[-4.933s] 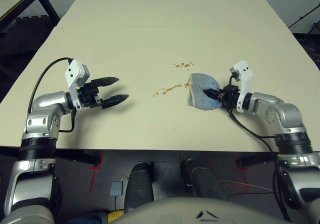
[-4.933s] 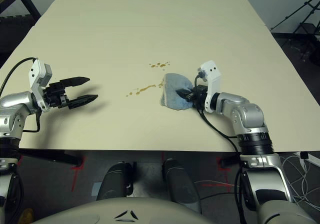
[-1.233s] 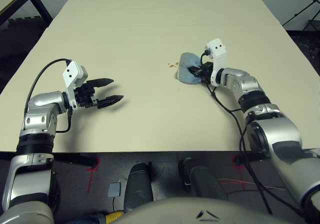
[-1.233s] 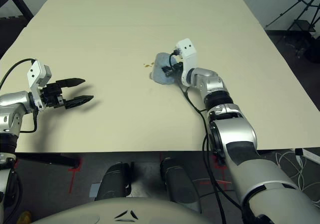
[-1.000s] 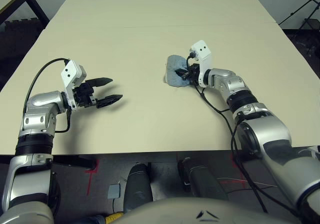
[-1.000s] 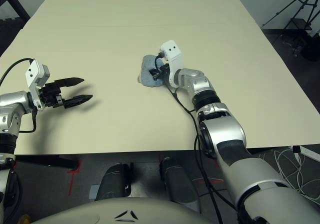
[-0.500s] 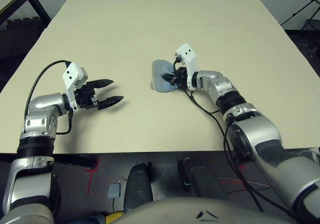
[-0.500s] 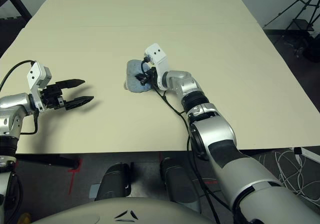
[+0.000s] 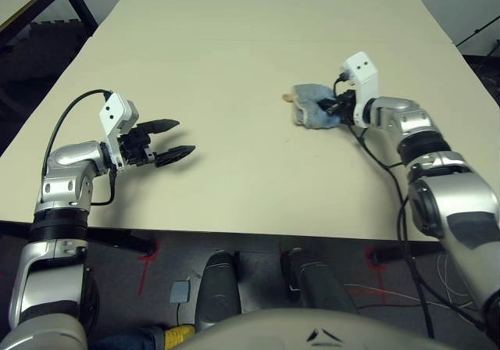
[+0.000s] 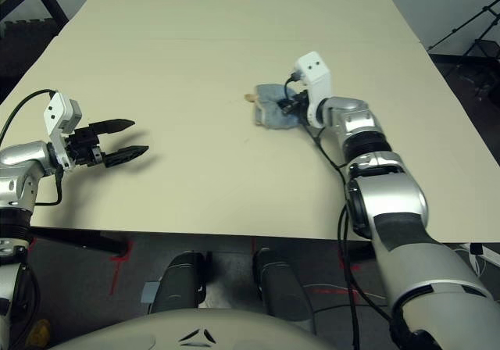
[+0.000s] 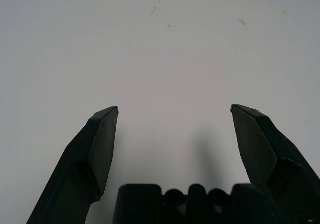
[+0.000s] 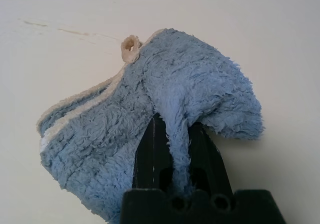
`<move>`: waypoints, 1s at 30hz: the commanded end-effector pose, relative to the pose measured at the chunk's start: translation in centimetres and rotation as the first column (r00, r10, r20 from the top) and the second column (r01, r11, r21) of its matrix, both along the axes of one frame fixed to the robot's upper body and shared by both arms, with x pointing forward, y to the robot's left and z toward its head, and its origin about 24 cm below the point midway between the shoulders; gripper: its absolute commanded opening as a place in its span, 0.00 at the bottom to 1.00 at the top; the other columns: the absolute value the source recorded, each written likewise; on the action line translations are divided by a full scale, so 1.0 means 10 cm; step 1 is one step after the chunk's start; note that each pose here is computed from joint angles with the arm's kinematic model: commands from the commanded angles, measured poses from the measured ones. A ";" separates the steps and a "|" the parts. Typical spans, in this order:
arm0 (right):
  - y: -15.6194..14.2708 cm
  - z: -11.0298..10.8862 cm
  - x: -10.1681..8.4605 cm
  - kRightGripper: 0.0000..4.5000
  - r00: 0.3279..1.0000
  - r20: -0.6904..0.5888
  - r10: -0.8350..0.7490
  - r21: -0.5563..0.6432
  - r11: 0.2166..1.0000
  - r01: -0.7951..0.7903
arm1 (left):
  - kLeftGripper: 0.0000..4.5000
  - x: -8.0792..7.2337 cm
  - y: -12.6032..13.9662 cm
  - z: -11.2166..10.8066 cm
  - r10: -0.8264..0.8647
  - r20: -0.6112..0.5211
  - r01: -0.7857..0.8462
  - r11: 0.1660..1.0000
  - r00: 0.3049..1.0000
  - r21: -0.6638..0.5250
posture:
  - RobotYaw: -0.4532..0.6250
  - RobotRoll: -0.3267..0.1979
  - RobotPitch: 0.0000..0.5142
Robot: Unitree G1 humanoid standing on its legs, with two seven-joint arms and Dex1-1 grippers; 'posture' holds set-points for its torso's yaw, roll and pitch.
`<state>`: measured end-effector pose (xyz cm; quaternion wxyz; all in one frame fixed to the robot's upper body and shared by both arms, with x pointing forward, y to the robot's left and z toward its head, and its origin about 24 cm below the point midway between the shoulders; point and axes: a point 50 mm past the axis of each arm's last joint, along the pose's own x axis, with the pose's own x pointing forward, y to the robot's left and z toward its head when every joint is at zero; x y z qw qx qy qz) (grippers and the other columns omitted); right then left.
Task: Wipe the water off the table with a rag.
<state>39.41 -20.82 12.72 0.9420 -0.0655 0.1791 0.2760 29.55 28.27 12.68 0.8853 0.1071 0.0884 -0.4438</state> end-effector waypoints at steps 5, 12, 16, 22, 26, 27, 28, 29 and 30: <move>-0.06 0.32 0.00 0.00 0.998 0.027 0.051 0.232 0.971 -0.056 | 1.00 0.06 -0.06 -0.01 -0.027 0.001 0.027 1.000 1.000 0.013 | 0.28 0.62 0.18; -0.40 0.70 -0.14 0.00 0.993 0.025 0.116 0.236 0.964 -0.119 | 1.00 0.08 -0.07 -0.01 -0.027 0.004 0.027 1.000 1.000 0.012 | 0.28 0.62 0.17; -0.69 0.76 -0.27 0.00 0.995 0.000 0.098 0.156 0.983 -0.097 | 1.00 0.09 -0.06 -0.02 -0.024 0.005 0.024 1.000 1.000 0.012 | 0.27 0.62 0.17; -0.95 0.63 -0.43 0.00 0.994 -0.079 0.081 0.064 0.995 -0.076 | 1.00 0.11 -0.04 -0.01 -0.024 0.007 0.024 1.000 1.000 0.015 | 0.27 0.62 0.16; -1.10 0.48 -0.53 0.00 0.992 -0.121 0.043 0.022 0.999 -0.041 | 1.00 0.12 -0.04 0.02 -0.027 0.012 0.027 0.999 1.000 0.019 | 0.26 0.62 0.15; -1.13 0.44 -0.55 0.00 0.991 -0.129 0.033 0.008 0.999 -0.033 | 1.00 0.12 -0.04 0.03 -0.028 0.012 0.028 0.999 1.000 0.020 | 0.26 0.62 0.15; -1.15 0.39 -0.56 0.00 0.990 -0.138 0.025 0.000 1.000 -0.026 | 1.00 0.12 -0.04 0.03 -0.029 0.013 0.028 0.999 1.000 0.021 | 0.26 0.62 0.15; -1.16 0.34 -0.57 0.00 0.989 -0.147 0.015 -0.006 1.000 -0.017 | 1.00 0.13 -0.04 0.04 -0.029 0.014 0.029 0.999 0.999 0.022 | 0.26 0.62 0.15; -1.18 0.27 -0.58 0.00 0.988 -0.157 0.000 -0.019 1.000 -0.003 | 1.00 0.13 -0.04 0.04 -0.030 0.015 0.030 0.999 0.999 0.022 | 0.26 0.62 0.14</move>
